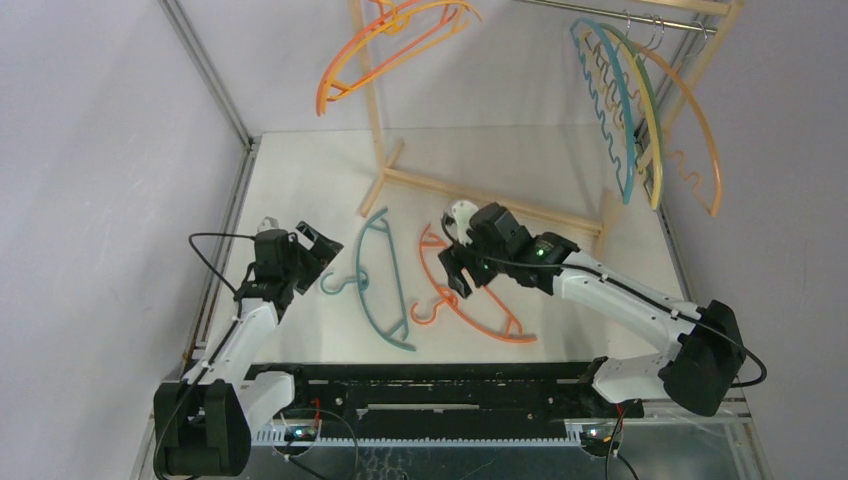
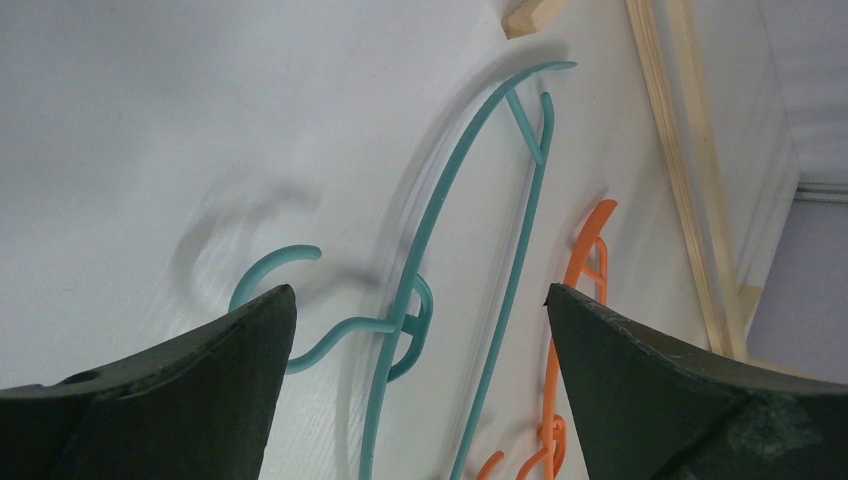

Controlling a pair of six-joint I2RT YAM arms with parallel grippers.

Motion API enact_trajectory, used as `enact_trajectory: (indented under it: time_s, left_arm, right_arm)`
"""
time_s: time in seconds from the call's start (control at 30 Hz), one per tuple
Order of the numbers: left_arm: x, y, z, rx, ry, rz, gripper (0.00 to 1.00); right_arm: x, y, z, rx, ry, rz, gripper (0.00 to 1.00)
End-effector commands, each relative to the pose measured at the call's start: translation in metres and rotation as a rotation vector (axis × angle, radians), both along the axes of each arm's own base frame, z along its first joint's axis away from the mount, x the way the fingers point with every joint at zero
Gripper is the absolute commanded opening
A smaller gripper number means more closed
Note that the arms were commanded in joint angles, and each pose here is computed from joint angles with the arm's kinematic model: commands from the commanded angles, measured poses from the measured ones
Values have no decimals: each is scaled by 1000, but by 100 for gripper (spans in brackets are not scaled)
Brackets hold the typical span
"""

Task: Organize the hangers

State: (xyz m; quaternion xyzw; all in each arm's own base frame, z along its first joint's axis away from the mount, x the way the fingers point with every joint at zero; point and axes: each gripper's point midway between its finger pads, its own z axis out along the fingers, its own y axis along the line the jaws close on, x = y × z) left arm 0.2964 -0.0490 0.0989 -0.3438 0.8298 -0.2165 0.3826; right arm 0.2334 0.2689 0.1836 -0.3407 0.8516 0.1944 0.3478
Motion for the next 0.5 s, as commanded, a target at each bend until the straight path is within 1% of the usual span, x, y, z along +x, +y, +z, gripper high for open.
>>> enact_trajectory:
  time_s: [0.0, 0.13, 0.27, 0.47]
  left_arm:
    - [3, 1, 10, -4, -41, 5, 100]
    - [4, 2, 9, 4, -34, -1, 100]
    - [5, 2, 9, 7, -26, -5, 100]
    - [3, 2, 4, 6, -16, 2, 99]
  right_arm:
    - [-33, -27, -38, -96, 95, 31, 82]
    - [-53, -33, -69, -92, 180, 21, 82]
    - [-67, -35, -96, -137, 234, 45, 81]
    - [-70, -28, -118, -177, 266, 43, 80]
